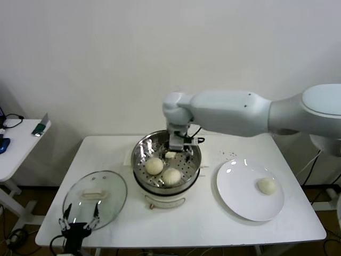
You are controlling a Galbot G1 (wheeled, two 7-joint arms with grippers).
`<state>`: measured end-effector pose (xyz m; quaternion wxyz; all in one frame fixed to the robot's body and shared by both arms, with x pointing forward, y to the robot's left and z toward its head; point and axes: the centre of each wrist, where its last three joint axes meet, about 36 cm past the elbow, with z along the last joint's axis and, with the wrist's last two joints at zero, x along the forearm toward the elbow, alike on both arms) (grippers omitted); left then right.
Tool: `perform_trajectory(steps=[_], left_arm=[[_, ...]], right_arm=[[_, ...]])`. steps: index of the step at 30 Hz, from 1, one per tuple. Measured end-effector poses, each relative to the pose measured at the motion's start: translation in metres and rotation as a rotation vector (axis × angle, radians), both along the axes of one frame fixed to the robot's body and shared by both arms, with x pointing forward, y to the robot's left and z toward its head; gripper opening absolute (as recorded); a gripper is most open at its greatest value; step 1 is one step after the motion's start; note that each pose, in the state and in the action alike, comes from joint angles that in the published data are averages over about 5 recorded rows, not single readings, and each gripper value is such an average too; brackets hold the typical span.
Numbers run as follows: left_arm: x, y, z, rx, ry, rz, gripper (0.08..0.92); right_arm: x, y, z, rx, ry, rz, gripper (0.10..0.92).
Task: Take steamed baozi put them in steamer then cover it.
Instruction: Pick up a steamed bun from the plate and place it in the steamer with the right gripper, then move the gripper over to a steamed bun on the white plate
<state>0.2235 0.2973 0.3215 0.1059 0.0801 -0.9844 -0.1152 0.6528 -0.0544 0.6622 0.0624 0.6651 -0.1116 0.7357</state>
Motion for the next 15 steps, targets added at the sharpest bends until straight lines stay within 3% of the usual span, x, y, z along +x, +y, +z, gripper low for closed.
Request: perform_trajectory(steps=[7, 15], left_arm=[[0.000, -0.001, 0.001, 0.005, 0.000, -0.008, 0.823], [0.002, -0.003, 0.004, 0.010, -0.007, -0.013, 0.823]], right_arm=[[0.017, -0.094, 0.011, 0.106, -0.001, -0.342, 0.823], [0.008, -0.212, -0.009, 0.198, 0.037, -0.800, 0.823]])
